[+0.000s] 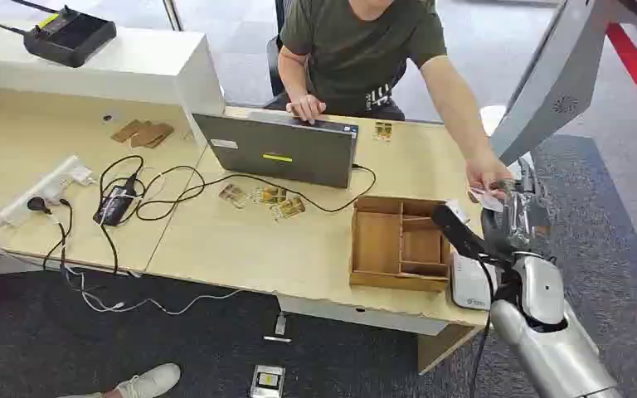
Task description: Pass the card to the sensor for recognition and then transmit it.
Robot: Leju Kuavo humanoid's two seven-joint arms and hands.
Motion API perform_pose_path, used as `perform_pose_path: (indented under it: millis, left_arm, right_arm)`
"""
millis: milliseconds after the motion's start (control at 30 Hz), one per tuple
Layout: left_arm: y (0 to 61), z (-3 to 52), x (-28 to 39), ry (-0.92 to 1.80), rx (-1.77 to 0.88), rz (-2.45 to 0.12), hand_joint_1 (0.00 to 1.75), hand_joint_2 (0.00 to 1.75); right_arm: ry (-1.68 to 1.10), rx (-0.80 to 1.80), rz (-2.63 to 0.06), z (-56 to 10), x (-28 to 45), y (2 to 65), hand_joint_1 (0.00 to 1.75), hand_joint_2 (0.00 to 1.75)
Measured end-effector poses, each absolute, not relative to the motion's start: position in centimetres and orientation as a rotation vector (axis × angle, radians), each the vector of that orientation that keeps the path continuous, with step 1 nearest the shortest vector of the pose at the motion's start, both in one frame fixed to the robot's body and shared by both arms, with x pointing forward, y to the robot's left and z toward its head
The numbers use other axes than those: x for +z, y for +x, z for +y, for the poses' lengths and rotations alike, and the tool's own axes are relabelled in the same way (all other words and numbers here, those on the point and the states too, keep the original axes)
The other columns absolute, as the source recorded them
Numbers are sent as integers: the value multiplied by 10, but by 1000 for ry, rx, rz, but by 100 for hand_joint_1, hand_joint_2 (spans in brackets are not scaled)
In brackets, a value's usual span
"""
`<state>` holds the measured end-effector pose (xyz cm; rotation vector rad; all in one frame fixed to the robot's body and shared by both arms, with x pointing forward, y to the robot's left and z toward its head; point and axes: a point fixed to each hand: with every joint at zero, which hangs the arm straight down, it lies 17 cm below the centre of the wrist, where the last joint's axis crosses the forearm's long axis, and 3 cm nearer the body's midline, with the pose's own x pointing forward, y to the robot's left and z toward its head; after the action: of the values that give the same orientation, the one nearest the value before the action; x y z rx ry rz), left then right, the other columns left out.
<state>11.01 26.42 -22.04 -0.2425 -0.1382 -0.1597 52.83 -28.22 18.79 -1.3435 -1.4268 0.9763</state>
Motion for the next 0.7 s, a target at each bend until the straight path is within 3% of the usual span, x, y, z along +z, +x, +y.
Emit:
perform_pose_path:
  millis: [433,700]
  left_arm:
    - [106,263,-219,-251,-158,-123,0,175]
    - [105,263,-219,-249,-124,-113,0,175]
  right_arm:
    - [-1190,834,-1518,-274,187,521,175,175]
    - [-987,630,-1521,-292,136,485,175,175]
